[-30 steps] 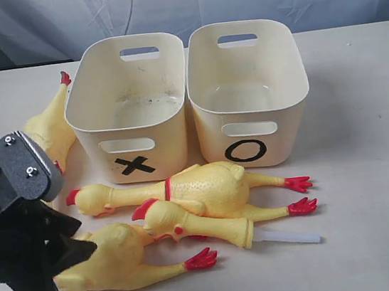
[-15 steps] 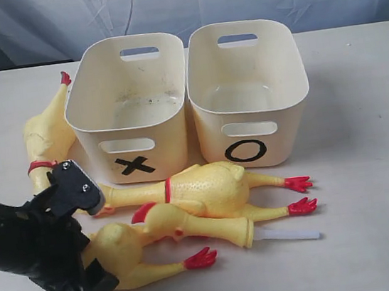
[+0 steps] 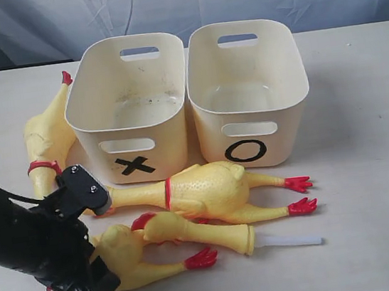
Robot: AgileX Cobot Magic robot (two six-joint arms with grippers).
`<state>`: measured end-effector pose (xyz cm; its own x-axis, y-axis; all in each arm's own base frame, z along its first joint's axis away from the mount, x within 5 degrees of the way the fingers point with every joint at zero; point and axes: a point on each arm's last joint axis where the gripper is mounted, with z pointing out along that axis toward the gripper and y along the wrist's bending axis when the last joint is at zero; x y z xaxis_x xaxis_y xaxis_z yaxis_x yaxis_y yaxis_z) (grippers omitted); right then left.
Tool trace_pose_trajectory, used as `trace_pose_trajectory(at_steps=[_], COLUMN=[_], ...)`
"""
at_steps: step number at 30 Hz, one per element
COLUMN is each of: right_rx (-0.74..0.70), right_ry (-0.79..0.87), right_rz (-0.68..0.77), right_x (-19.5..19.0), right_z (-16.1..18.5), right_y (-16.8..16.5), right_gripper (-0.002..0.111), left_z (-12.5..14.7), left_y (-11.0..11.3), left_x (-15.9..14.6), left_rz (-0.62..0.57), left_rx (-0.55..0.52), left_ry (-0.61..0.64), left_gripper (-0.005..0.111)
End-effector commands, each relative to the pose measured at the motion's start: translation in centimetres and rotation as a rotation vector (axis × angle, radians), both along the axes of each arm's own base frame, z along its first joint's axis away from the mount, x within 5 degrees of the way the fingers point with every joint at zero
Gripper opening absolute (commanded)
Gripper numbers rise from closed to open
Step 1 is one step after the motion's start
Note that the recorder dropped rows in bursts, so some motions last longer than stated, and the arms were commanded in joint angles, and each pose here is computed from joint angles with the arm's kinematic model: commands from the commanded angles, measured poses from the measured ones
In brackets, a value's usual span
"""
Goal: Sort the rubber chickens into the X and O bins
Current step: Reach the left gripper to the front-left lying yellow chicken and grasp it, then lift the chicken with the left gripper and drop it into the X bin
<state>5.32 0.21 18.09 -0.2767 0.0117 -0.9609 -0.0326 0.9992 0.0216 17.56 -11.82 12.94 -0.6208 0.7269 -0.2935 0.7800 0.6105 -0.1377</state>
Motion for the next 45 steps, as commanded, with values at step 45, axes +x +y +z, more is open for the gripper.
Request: trace_pose_trajectory(at_steps=[45], right_rx=[-0.002], right_ry=[-0.006], right_rz=[0.004], right_x=[0.0], right_z=[0.0], right_y=[0.0], right_gripper=[0.000], left_z=[16.8], left_y=[-0.6], left_x=[9.0], left_rz=[0.862], left_rx=[-0.675], left_ry=[-0.753], left_gripper=[0.000])
